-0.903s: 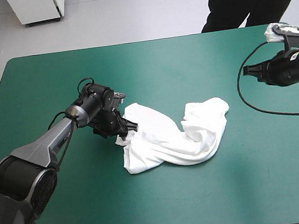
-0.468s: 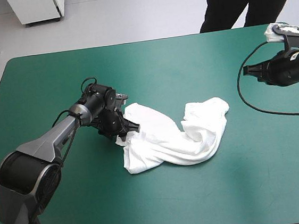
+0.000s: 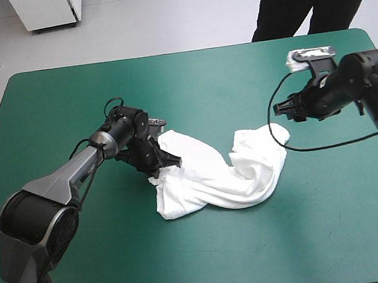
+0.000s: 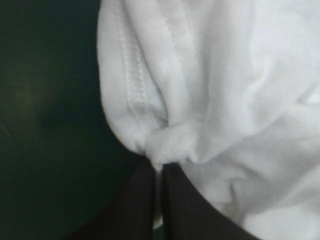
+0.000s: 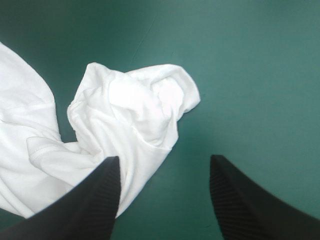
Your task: Fold the cloth
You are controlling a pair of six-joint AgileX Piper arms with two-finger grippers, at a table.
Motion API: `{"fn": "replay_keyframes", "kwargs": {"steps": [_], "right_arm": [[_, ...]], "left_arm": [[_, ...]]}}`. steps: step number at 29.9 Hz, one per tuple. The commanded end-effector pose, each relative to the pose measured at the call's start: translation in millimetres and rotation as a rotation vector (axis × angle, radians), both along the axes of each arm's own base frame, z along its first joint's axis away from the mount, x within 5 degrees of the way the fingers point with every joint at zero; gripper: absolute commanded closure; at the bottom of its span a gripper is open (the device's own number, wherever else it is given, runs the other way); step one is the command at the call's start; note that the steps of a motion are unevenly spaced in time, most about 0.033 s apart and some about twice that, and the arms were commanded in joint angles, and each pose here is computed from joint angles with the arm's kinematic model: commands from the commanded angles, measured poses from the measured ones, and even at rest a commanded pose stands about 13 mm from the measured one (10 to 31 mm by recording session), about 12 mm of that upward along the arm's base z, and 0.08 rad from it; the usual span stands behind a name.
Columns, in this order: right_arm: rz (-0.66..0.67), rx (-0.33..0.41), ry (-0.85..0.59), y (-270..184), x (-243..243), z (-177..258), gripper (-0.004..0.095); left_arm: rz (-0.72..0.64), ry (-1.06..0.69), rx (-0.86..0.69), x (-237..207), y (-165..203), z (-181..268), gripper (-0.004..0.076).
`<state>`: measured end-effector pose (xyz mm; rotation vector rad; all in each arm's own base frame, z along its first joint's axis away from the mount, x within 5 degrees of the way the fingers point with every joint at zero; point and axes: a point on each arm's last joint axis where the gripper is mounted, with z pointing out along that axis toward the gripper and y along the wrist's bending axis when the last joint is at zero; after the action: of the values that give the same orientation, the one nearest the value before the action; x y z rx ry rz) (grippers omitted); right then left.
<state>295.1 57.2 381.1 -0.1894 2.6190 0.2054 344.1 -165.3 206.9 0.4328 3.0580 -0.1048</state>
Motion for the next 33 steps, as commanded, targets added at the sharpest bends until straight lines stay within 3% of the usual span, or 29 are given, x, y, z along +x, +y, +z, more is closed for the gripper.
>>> {"fn": "replay_keyframes", "kwargs": {"steps": [1,6,17,33], "right_arm": [[-0.052,0.03,0.016,11,15,-4,0.0311],[-0.073,0.033,0.05,16,43,-15,0.0357],[-0.056,-0.069,0.175,21,92,-65,0.0357],[-0.076,-0.08,0.306,16,122,-131,0.036]], "left_arm": [[-0.023,-0.028,0.004,1,1,4,0.0734],[-0.028,-0.033,0.003,1,1,4,0.0734],[-0.027,-0.039,0.0,2,0,4,0.0734],[-0.027,-0.031,0.002,1,0,4,0.0734]]}}
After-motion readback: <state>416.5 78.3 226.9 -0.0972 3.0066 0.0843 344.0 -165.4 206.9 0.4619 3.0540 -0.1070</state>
